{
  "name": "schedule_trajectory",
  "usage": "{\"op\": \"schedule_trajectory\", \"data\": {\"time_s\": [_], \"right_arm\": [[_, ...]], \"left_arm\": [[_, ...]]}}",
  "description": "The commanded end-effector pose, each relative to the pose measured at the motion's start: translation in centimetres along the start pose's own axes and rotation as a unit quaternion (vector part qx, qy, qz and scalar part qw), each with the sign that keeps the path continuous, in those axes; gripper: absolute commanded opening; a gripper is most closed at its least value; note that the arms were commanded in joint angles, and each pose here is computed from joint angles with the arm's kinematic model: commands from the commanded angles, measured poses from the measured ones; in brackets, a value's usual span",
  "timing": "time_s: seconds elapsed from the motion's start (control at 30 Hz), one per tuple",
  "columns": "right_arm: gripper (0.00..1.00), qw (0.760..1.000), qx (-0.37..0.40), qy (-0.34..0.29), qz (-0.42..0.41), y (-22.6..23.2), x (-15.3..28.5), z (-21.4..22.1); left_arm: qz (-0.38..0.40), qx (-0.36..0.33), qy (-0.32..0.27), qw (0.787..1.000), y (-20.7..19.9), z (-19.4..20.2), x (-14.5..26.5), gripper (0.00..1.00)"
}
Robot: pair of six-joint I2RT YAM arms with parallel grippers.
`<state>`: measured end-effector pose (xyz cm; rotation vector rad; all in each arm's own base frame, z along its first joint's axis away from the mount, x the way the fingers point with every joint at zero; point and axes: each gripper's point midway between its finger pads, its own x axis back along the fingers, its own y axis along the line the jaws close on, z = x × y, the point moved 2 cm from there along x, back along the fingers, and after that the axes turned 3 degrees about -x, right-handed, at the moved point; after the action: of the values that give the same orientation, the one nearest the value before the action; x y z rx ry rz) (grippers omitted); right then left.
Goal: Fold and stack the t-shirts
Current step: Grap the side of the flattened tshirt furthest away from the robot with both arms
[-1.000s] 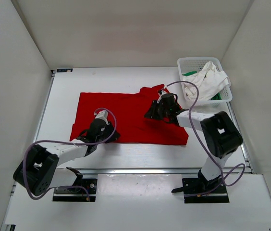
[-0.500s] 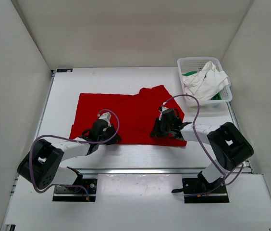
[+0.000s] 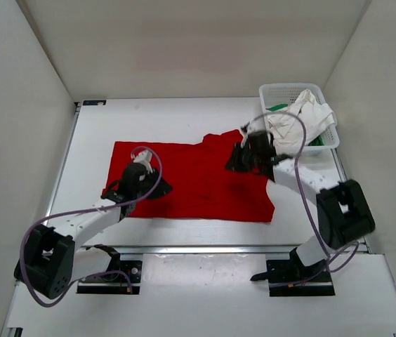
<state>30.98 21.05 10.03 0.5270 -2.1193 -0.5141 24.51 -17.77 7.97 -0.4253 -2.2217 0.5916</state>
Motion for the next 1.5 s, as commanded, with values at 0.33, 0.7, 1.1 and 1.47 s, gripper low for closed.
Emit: {"op": "schedule_trajectory", "data": {"time_s": [0.33, 0.7, 1.1, 1.47], "right_arm": [[0.26, 0.982, 0.023, -0.115, 0.146, -9.1, -8.3, -21.4], [0.49, 0.987, -0.004, -0.085, 0.139, -10.5, -13.0, -22.2], [0.17, 0.994, -0.04, -0.05, 0.086, -7.9, -13.2, -20.6], [0.03, 0.983, 0.062, -0.169, 0.028, -0.4, -5.4, -21.3]], "left_arm": [[0.037, 0.008, -0.04, 0.998, -1.0, -4.0, 0.2, 0.33], [0.038, -0.002, -0.024, 0.999, -1.1, -2.4, -0.6, 0.33], [0.032, -0.001, -0.043, 0.999, -0.8, -4.0, -0.3, 0.34], [0.038, 0.005, -0.056, 0.998, -0.9, -4.5, 0.2, 0.33]]}}
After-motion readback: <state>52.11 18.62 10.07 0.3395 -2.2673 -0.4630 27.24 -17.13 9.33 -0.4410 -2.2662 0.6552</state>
